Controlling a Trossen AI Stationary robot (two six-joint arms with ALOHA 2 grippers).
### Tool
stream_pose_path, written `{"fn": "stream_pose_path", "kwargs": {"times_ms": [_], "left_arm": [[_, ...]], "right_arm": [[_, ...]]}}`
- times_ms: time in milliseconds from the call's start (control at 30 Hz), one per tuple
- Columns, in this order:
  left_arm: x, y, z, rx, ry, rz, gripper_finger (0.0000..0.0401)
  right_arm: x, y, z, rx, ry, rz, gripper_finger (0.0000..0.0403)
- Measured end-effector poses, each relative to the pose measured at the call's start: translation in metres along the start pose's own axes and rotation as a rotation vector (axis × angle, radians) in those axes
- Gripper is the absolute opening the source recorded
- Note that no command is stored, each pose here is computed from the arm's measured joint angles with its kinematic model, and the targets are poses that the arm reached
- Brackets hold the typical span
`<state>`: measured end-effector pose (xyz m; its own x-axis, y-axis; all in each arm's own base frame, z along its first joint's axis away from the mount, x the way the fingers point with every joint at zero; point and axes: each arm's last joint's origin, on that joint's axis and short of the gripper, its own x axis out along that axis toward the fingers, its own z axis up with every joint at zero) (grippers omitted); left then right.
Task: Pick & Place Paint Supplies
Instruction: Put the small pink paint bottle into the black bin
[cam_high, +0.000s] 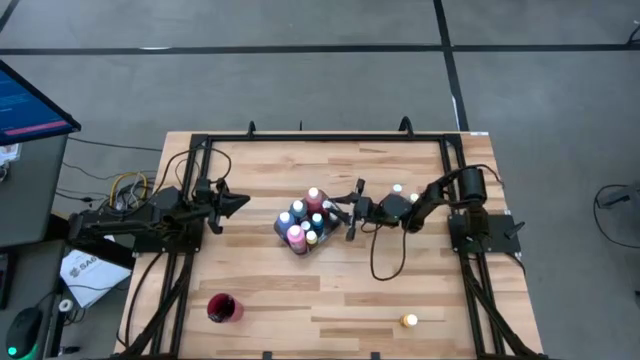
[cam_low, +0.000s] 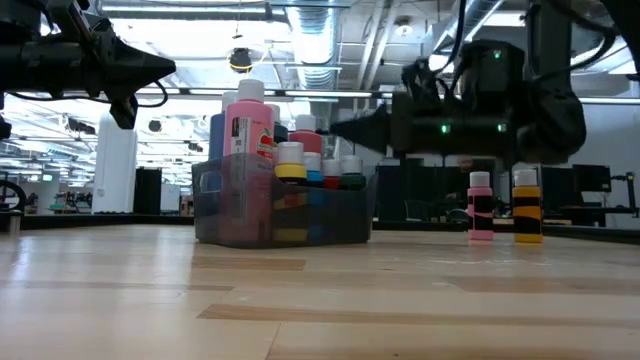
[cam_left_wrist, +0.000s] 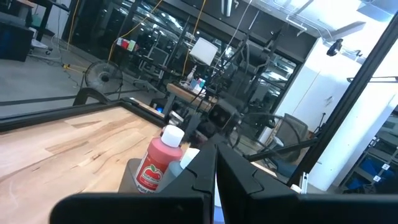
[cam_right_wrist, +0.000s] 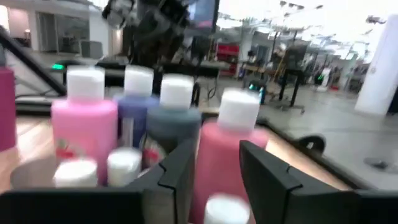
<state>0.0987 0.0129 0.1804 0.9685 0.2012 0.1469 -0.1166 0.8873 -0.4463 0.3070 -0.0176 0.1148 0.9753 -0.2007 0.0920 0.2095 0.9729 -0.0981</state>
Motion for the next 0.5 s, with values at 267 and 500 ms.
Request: {"fn": "stream_pose_path", "kwargs": {"times_ms": [267, 500], "left_arm": [[0.000, 0.000, 0.000, 0.000, -0.001, 0.000, 0.0003], [0.000, 0.000, 0.000, 0.000, -0.004, -0.002, 0.0003]], "right_arm": [[-0.004, -0.012, 0.059, -0.029, -0.011, -0.180, 0.0197], [-0.023, -0.038, 0.134, 0.030, 0.344, -0.449, 0.0250]]}}
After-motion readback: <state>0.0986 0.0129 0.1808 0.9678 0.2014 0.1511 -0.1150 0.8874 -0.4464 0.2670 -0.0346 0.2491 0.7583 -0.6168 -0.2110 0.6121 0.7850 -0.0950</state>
